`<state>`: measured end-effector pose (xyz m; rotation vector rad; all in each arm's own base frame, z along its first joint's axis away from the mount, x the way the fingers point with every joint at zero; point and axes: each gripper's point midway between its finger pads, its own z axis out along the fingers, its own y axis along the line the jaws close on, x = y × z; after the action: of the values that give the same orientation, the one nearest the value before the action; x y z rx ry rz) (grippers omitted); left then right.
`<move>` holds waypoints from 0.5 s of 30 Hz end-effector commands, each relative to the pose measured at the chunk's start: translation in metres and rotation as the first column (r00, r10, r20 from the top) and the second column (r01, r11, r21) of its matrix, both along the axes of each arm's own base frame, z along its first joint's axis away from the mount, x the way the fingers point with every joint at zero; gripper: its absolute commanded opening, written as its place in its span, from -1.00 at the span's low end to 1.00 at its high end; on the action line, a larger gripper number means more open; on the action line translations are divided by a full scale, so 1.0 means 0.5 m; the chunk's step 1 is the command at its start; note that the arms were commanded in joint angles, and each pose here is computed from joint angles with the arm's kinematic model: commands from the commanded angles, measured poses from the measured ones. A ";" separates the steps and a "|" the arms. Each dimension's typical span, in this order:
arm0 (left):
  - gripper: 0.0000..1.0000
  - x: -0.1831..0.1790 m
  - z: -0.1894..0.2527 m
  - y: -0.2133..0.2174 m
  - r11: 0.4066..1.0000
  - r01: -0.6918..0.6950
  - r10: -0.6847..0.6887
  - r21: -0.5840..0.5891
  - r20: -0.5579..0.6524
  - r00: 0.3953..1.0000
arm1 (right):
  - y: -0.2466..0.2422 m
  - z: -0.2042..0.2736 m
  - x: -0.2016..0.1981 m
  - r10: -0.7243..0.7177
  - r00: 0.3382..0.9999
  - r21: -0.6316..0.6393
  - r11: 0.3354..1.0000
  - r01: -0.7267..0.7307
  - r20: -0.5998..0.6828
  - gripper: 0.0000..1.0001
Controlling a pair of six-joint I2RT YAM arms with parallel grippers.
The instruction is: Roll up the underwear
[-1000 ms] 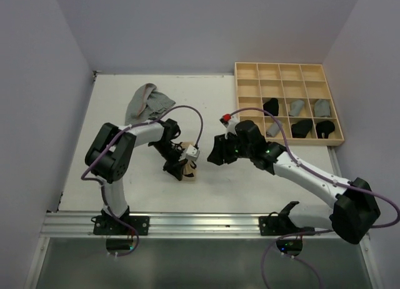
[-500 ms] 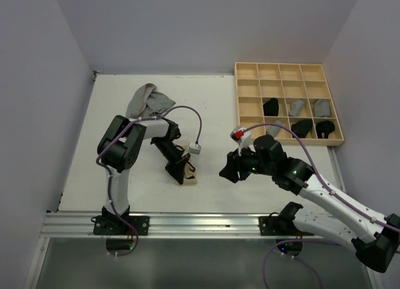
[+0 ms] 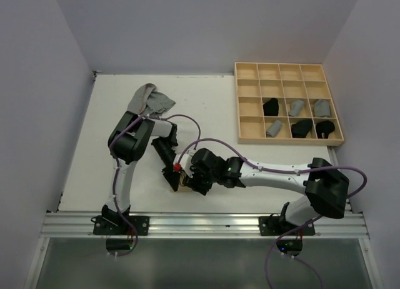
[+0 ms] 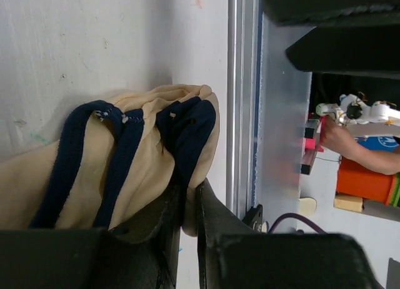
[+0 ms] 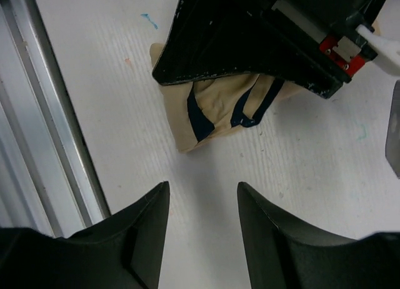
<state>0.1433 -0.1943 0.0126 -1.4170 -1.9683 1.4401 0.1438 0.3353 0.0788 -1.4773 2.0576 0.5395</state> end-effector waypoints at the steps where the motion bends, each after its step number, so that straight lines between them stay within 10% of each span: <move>1: -0.68 0.056 -0.106 0.045 0.984 0.179 -0.177 0.009 0.207 0.962 | 0.062 0.035 0.047 0.075 0.982 0.099 0.991 -0.093 0.174 0.04; 15: -0.54 0.066 -0.117 0.036 0.987 0.158 -0.156 0.006 0.180 0.971 | 0.111 -0.044 0.010 0.213 0.969 0.098 0.969 -0.226 0.122 0.05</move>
<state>0.1438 -0.1918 0.0129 -1.3510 -1.9117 1.4409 0.1530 0.3765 0.0572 -1.6243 1.8267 0.5789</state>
